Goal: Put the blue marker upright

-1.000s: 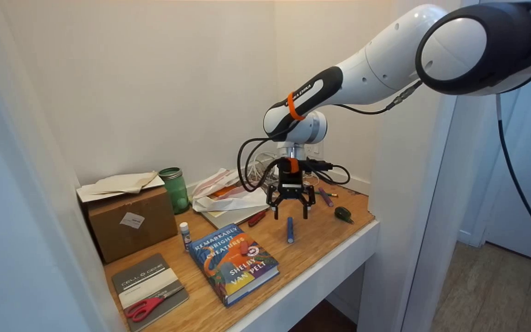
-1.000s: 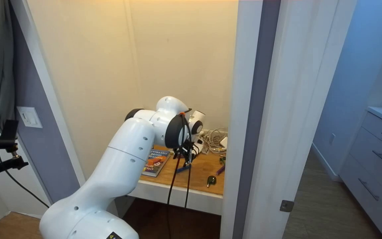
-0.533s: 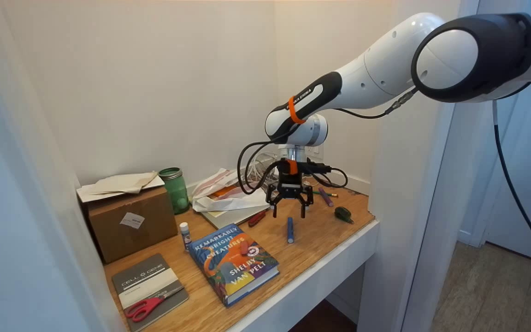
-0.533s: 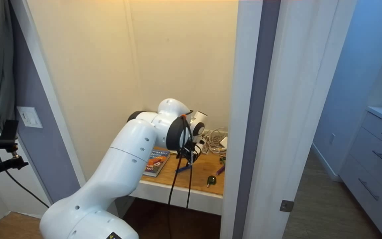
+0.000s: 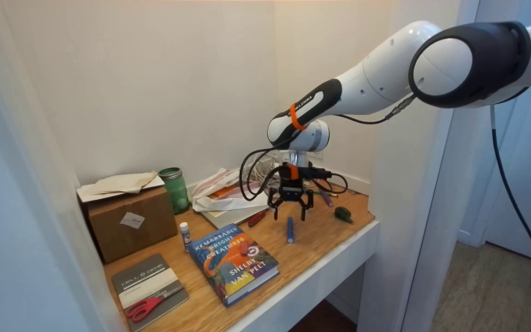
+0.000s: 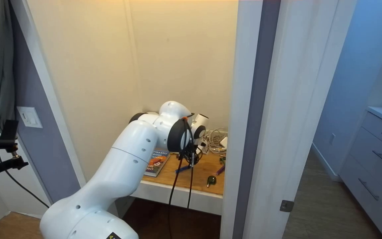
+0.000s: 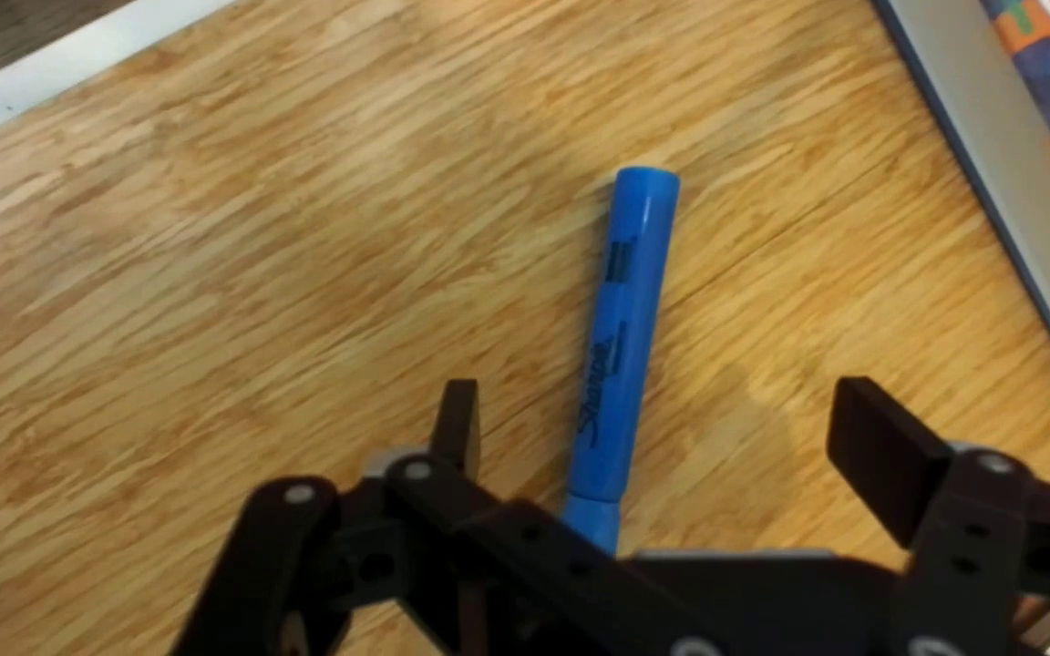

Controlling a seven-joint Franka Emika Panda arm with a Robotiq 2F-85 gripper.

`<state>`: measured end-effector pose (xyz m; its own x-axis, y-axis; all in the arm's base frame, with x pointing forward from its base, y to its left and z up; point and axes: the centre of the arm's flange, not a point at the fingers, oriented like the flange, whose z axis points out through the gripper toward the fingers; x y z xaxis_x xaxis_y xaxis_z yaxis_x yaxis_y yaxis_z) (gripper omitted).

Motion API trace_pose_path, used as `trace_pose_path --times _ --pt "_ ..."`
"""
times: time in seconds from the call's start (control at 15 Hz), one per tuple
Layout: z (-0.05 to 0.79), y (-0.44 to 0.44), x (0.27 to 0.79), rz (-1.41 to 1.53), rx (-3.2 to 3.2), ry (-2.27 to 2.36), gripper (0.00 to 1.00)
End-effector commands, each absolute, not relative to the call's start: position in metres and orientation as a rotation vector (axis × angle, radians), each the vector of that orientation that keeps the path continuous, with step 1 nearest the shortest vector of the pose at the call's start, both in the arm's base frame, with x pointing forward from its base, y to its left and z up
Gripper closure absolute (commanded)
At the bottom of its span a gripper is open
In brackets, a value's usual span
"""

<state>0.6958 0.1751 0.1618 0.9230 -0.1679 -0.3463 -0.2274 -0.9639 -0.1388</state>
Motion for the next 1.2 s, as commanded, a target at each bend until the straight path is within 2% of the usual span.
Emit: trace_pose_path --times 0.0,0.07,0.27,0.33,0.4,0.53,0.6,0.67,0.73,0.8,0.93,1.0,1.07,1.13 --pt "0.155 0.172 0.701 0.466 -2.881 0.340 0.30" --pt "0.155 0.172 0.701 0.460 -2.876 0.336 0.30" --pt "0.151 0.169 0.702 0.457 -2.879 0.347 0.53" --pt "0.151 0.169 0.702 0.457 -2.880 0.350 0.51" --pt "0.150 0.169 0.702 0.458 -2.881 0.353 0.18" --pt "0.149 0.168 0.702 0.462 -2.884 0.357 0.19" --pt "0.148 0.167 0.702 0.465 -2.884 0.358 0.12" --pt "0.147 0.166 0.702 0.466 -2.883 0.359 0.35" --pt "0.147 0.165 0.701 0.468 -2.883 0.361 0.51" --pt "0.146 0.164 0.701 0.469 -2.884 0.362 0.53" --pt "0.145 0.163 0.701 0.474 -2.884 0.365 0.68" --pt "0.143 0.161 0.700 0.478 -2.895 0.373 0.59" --pt "0.141 0.159 0.700 0.486 -2.904 0.383 0.31" --pt "0.140 0.156 0.700 0.490 -2.901 0.394 0.33"
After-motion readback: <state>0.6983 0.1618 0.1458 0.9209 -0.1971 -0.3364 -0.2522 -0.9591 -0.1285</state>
